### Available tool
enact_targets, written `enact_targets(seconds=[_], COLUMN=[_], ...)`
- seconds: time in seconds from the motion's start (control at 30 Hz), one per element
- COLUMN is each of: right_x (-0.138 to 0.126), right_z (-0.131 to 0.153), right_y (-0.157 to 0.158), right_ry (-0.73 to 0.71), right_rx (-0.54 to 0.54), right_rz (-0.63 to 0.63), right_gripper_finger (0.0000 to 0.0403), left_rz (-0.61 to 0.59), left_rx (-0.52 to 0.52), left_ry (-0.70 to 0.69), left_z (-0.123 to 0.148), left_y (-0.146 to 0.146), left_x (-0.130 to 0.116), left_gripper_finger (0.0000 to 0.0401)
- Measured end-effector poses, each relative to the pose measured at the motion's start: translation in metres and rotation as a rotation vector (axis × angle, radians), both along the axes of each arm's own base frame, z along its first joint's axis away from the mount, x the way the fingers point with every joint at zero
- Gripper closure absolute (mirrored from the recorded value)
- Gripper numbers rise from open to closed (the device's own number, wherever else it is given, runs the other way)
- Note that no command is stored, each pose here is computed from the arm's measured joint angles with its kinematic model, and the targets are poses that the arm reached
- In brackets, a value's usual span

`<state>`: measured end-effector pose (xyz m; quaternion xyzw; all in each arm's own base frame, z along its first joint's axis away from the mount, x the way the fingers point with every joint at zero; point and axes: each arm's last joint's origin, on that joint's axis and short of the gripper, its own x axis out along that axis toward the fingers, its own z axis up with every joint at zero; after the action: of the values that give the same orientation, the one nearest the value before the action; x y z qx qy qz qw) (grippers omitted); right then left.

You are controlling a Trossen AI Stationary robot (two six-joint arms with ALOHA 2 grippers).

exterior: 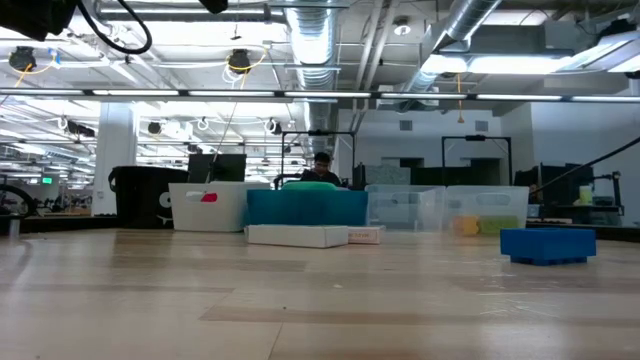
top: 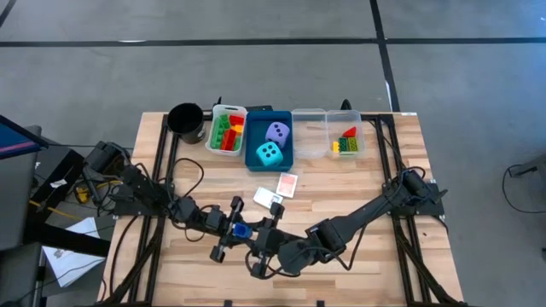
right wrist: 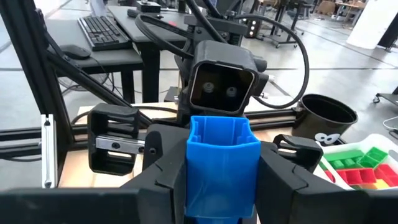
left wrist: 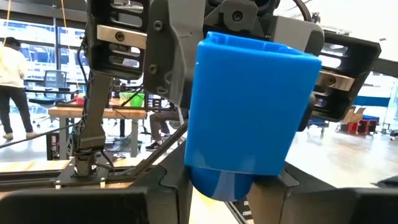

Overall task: Pick & Place Toys
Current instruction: Put the large blue game piece into the white bin

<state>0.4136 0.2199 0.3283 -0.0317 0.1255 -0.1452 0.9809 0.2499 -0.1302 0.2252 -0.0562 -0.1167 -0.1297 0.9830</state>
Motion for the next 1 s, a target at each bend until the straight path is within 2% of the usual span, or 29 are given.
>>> enact_targets(seconds=[0.37, 0.43, 0.6, 0.7, 0.83, 1.0], right_x=[0.000, 0.000, 0.000, 0.000, -0.002, -0.011], right_z=[0.000, -0.001, 0.000, 0.000, 0.000, -0.002], right_y=[0.000, 0.000, 0.001, 0.001, 0.005, 0.018], right_ry=[0.009, 0.017, 0.013, 0.007, 0.004, 0.010], right_rx=[-0.018, -0.026, -0.017, 0.005, 0.011, 0.009], right_rz=[0.011, 0.025, 0.040, 0.033, 0.032, 0.028], right_gripper_finger=[0.0270, 0.0231, 0.0098, 0.0049, 0.0019, 0.0020], left_rz=[0.018, 0.017, 0.027, 0.031, 0.040, 0.065], left_rx=[0.004, -0.003, -0.004, -0.003, 0.017, 0.048], left_ry=[0.012, 0.018, 0.028, 0.028, 0.027, 0.072], left_z=[-0.001, -0.002, -0.002, -0.003, -0.003, 0.003], left_y=[0.000, 0.000, 0.001, 0.001, 0.001, 0.004], left_x=[0.000, 0.000, 0.001, 0.001, 0.001, -0.004], left_gripper_finger=[0.0299, 0.0299, 0.0299, 0.0299, 0.0299, 0.0299])
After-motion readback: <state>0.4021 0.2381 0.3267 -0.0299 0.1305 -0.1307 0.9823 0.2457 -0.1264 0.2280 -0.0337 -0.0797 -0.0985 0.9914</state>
